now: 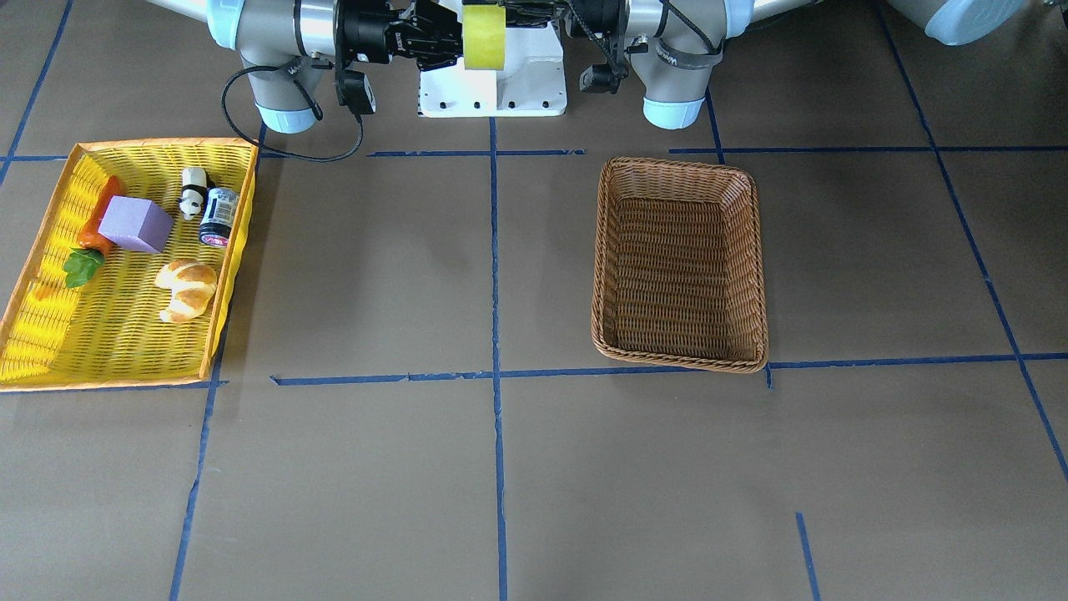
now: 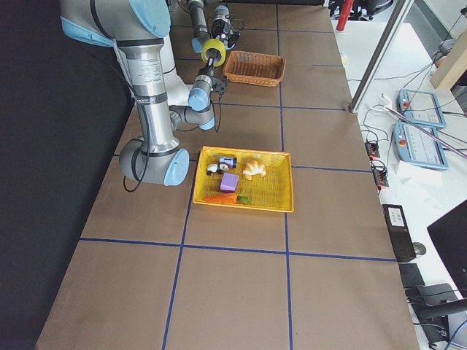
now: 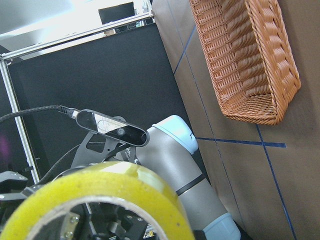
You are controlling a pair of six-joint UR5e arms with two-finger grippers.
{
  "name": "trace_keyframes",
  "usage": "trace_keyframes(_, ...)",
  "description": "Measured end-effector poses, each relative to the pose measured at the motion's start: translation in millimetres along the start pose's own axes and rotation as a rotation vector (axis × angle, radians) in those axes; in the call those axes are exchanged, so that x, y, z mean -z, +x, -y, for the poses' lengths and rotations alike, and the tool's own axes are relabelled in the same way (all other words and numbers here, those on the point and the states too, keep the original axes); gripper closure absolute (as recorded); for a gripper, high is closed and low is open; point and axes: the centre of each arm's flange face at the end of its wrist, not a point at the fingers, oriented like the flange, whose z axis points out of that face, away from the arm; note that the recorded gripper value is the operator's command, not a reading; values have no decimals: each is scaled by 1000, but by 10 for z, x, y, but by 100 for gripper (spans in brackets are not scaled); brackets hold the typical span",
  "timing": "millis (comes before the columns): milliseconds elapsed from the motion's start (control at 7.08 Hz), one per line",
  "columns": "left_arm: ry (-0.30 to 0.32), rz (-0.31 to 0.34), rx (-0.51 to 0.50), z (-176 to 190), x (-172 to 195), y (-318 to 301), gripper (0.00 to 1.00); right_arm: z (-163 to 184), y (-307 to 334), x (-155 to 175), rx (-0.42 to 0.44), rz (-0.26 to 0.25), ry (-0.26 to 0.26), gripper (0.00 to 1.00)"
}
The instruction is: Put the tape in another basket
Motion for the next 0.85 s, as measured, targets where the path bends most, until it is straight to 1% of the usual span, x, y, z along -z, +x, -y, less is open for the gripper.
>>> trace_keyframes(141, 1, 0, -1, 0, 1, 3, 54, 1, 2, 1, 0, 0, 0, 83)
trace_keyframes(282, 1, -1, -9, 1, 4, 7, 75, 1, 2, 3, 0, -1, 0, 1)
trace_keyframes(424, 2, 1, -24, 4, 13, 5, 92, 0, 4, 1, -1, -1, 1, 0)
trace_keyframes(565, 4, 2, -37, 7, 27, 1, 94, -4, 11, 0, -3, -1, 2, 0)
trace_keyframes(847, 4, 2, -47, 3, 38, 6, 94, -7, 16, 7, 3, -1, 4, 0)
